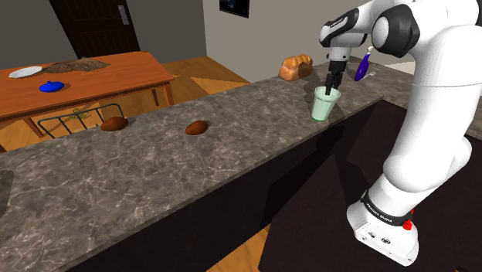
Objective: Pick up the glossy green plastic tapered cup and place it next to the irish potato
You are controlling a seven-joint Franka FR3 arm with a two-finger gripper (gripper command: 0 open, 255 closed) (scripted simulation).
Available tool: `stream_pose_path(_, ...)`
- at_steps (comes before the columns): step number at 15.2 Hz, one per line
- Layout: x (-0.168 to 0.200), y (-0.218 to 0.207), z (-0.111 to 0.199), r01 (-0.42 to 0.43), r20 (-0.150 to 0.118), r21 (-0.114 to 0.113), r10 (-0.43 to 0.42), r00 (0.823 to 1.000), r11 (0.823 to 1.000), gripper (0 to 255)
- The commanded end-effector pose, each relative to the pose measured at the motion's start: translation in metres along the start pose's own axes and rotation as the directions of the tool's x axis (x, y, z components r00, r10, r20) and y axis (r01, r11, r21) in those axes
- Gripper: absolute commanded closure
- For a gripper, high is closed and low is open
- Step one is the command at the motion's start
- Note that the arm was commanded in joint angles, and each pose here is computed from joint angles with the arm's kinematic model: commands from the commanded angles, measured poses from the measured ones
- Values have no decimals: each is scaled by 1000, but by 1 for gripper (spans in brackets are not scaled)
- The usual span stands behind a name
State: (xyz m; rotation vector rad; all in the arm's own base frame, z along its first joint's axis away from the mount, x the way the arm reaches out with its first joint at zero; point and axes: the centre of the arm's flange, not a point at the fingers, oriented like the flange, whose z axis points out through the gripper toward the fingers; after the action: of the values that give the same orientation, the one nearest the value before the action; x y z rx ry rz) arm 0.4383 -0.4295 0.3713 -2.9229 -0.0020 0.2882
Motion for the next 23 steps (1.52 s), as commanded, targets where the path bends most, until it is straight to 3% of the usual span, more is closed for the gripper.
stream_pose_path(1,0,1,2,0,0,0,0,1000,1000,0)
stream_pose_path(6,0,1,2,0,0,0,0,1000,1000,0)
stream_pose_path(7,0,1,2,0,0,0,0,1000,1000,255)
stream_pose_path(16,0,1,2,0,0,0,0,1000,1000,255)
stream_pose_path(23,-7,-7,-33,0,0,0,0,1000,1000,255)
